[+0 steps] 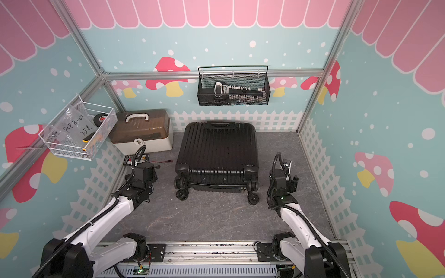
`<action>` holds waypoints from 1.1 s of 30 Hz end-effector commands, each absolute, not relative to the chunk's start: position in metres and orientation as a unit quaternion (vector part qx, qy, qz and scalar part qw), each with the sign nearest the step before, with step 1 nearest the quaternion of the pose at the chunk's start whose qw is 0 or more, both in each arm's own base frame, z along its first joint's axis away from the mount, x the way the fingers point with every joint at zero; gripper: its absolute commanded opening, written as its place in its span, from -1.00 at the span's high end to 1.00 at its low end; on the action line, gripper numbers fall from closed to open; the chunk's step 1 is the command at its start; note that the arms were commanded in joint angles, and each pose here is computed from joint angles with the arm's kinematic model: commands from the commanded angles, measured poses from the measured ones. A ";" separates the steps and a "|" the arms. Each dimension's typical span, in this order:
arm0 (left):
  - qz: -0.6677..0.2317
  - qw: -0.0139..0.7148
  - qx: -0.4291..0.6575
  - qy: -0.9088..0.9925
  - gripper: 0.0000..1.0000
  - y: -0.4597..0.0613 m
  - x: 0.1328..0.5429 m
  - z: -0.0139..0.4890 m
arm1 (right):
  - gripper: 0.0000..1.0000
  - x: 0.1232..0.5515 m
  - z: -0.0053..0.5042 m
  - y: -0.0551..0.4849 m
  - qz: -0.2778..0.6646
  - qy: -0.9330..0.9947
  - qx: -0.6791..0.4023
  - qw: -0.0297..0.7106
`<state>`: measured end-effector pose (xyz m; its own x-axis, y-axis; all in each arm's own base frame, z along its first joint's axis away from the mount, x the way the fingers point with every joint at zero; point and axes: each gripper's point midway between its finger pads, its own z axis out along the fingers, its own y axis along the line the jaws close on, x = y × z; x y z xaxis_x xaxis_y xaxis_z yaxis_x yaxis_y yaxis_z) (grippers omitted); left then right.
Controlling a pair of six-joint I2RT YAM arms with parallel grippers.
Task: Close the suitcase zippers
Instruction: Reset both arms
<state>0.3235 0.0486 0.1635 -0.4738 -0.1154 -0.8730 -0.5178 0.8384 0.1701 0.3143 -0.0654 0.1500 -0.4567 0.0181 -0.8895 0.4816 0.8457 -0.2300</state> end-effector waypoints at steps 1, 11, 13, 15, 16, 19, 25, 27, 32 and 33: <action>0.219 0.514 -0.149 0.816 -0.63 0.043 0.347 0.172 | -0.58 0.323 0.144 -0.070 -0.237 0.818 0.145 0.503; 0.124 0.509 -0.027 0.851 -0.66 0.000 0.386 0.123 | -0.65 0.338 0.118 -0.074 -0.226 0.817 0.150 0.509; 0.105 0.519 0.000 0.849 -0.66 -0.009 0.390 0.116 | -0.66 0.342 0.119 -0.071 -0.218 0.814 0.142 0.519; 0.082 0.524 0.002 0.848 -0.67 -0.014 0.394 0.118 | -0.67 0.345 0.121 -0.068 -0.210 0.810 0.134 0.531; 0.074 0.533 -0.003 0.843 -0.67 -0.013 0.395 0.120 | -0.67 0.348 0.122 -0.066 -0.205 0.809 0.127 0.537; 0.040 0.562 -0.016 0.826 -0.67 -0.010 0.397 0.127 | -0.67 0.354 0.126 -0.060 -0.196 0.799 0.109 0.558; 0.017 0.616 -0.032 0.787 -0.67 0.001 0.397 0.126 | -0.69 0.372 0.123 -0.047 -0.176 0.789 0.070 0.585; 0.016 0.629 -0.029 0.776 -0.68 0.001 0.395 0.118 | -0.70 0.380 0.113 -0.039 -0.164 0.794 0.046 0.583; 0.013 0.640 -0.029 0.768 -0.68 0.001 0.393 0.123 | -0.78 0.381 0.104 -0.034 -0.157 0.795 0.030 0.586; 0.013 0.642 -0.031 0.766 -0.68 0.001 0.393 0.125 | -0.81 0.381 0.104 -0.033 -0.154 0.796 0.027 0.585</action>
